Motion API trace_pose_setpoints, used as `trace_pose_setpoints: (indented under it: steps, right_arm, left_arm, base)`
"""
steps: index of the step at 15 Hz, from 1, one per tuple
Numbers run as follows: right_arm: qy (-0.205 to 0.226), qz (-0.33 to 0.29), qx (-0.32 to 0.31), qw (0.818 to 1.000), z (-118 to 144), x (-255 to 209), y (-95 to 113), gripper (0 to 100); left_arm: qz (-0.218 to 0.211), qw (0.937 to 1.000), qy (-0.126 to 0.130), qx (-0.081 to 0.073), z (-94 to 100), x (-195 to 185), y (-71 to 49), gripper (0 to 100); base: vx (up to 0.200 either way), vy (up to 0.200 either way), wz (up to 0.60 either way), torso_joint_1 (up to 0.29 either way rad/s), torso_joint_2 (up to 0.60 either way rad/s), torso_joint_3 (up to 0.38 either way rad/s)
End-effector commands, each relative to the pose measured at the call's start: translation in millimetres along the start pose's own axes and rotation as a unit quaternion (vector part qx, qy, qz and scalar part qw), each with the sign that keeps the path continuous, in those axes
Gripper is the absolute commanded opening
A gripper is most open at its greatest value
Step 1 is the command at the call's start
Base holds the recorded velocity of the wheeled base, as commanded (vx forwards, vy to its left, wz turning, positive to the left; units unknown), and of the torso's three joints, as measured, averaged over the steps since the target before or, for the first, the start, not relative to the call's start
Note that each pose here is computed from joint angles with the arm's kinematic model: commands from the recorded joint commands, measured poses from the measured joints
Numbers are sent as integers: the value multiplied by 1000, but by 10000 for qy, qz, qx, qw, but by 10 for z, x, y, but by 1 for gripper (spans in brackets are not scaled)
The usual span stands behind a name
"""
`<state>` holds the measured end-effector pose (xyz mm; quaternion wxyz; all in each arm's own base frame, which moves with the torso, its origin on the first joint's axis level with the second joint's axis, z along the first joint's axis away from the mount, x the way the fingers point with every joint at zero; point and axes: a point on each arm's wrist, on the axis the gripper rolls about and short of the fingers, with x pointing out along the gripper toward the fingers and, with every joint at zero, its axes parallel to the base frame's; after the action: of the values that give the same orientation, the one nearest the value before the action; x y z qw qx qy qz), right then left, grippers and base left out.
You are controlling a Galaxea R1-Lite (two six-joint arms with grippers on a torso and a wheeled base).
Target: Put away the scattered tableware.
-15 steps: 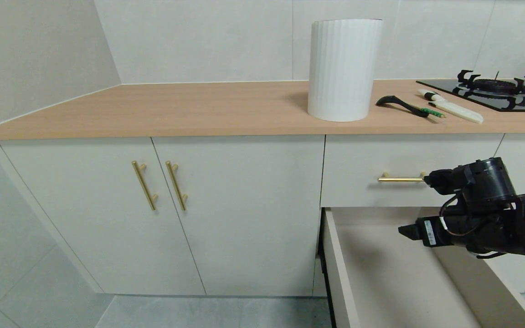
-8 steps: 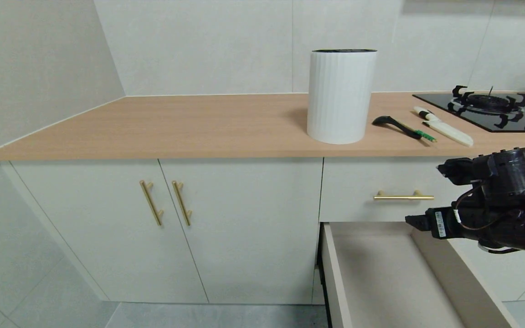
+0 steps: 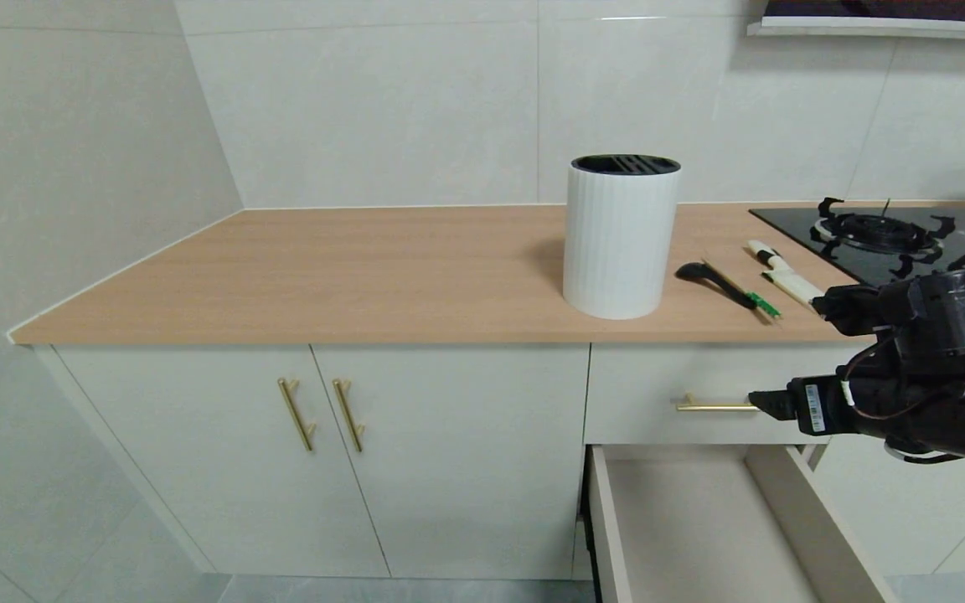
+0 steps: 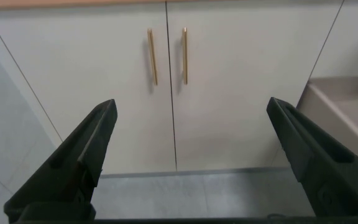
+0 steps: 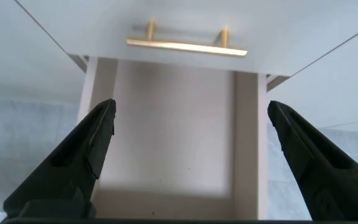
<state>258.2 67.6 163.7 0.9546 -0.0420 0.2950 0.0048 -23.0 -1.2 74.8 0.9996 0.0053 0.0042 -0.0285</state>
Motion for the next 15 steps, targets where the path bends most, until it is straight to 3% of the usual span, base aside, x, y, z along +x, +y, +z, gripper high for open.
trace_pose_setpoints:
  steps: [1, 4, 8, 11, 15]
  right_arm:
    - [-6, 1, -1, 10000, 2, -2, -1, 100]
    - [-43, -4, -23, 10000, 11, -24, -6, 100]
    - [-398, 11, -64, 9992, 200, -92, -16, 100]
    - [-676, -51, 2, 9977, 542, 158, -11, 100]
    - [-819, -199, 178, 9963, 589, 365, -91, 100]
  left_arm:
    - [1, 10000, 2, -1, 0, 0, 0, 100]
    - [1, 10000, 2, -1, 0, 0, 0, 100]
    - [1, 10000, 2, -1, 0, 0, 0, 100]
    - [1, 10000, 2, -1, 0, 0, 0, 100]
    - [1, 10000, 2, -1, 0, 0, 0, 100]
  base:
    - [0, 0, 0, 203, -471, -276]
    - [0, 0, 0, 103, -237, -139]
    - [0, 0, 0, 7, -16, -7]
    - [0, 0, 0, 0, 0, 0]
    - [0, 0, 0, 0, 0, 0]
